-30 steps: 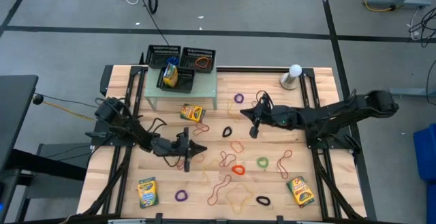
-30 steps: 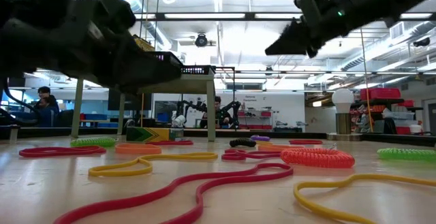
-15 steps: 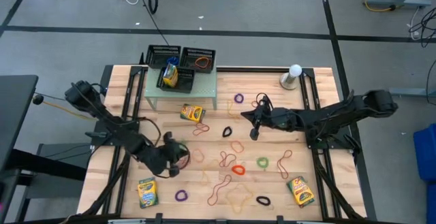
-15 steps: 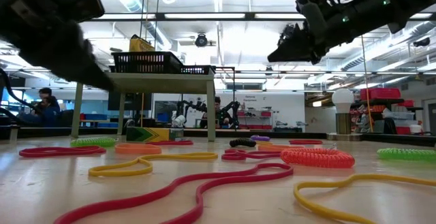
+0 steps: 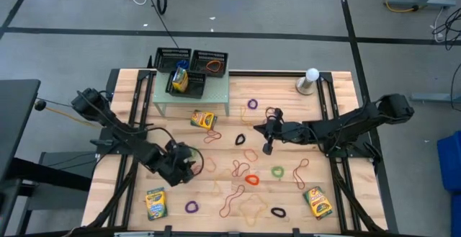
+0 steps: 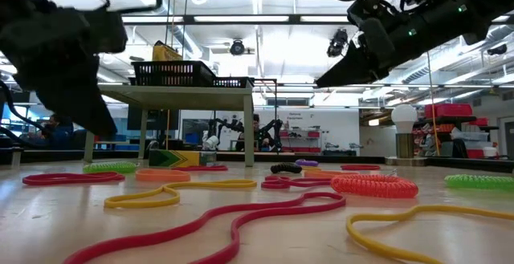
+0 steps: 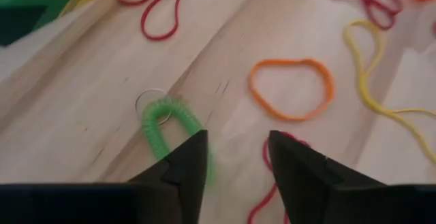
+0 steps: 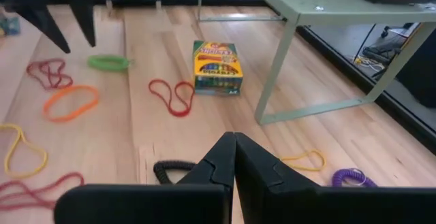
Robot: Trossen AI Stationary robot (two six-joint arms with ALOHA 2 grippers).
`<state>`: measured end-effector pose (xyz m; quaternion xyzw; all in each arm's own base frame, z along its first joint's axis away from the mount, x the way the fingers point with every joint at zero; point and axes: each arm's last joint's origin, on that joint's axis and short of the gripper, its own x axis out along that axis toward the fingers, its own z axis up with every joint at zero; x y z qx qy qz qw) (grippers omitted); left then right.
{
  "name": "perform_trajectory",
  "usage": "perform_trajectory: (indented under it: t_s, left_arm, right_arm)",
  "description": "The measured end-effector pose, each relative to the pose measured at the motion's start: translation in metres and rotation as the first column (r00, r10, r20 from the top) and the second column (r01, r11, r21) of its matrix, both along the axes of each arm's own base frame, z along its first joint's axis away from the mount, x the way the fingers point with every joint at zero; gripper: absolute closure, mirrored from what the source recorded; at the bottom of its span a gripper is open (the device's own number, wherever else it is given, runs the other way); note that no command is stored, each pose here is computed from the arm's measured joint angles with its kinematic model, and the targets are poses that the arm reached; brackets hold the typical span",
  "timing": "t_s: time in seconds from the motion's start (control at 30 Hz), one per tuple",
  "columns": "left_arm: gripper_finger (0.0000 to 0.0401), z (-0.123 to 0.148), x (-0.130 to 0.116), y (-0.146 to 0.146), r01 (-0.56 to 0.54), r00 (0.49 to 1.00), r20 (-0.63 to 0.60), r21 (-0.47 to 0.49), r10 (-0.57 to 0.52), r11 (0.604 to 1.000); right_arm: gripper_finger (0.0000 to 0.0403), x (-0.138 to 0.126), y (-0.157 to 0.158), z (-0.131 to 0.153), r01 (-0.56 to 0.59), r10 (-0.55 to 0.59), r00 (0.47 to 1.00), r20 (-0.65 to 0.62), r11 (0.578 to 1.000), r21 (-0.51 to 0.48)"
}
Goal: Pick & Place Office Desk Supplies
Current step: Put the black spring rubberband into the top left black bin
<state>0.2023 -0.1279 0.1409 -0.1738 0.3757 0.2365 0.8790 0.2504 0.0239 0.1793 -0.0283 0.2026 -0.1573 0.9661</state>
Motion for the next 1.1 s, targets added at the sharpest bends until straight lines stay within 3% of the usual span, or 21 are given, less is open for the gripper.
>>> perform_trajectory:
  t_s: [0.23,0.37,0.6,0.77,0.93,1.1]
  left_arm:
    - [0.0167,-0.007,0.003,0.005,0.042,0.996,-0.08,0.023,-0.04,0.999]
    - [0.015,-0.007,0.003,0.004,0.081,0.992,-0.097,0.044,-0.077,0.996]
    - [0.0164,-0.008,0.003,0.003,0.165,0.979,-0.132,0.085,-0.153,0.983]
    - [0.0185,-0.013,0.005,0.001,0.264,0.952,-0.182,0.089,-0.245,0.961]
    - [0.0203,-0.017,0.007,-0.001,0.3,0.941,-0.195,0.108,-0.276,0.948]
    - [0.0214,-0.016,0.01,-0.003,0.342,0.931,-0.179,0.123,-0.319,0.931]
  right_arm:
    - [0.039,-0.001,0.003,-0.001,-0.018,0.017,1.0,-0.016,1.0,-0.012]
    - [0.039,-0.002,0.004,-0.004,-0.014,0.013,0.999,-0.044,1.0,-0.002]
    - [0.0384,0.002,-0.016,-0.015,0.172,-0.172,0.985,-0.02,0.962,0.212]
    - [0.0337,0.018,-0.034,-0.044,0.199,-0.182,0.98,-0.082,0.922,0.333]
    - [0.0284,0.041,-0.04,-0.067,0.215,-0.164,0.97,-0.18,0.925,0.314]
    - [0.0276,0.066,-0.039,-0.075,0.147,-0.078,0.97,-0.232,0.943,0.299]
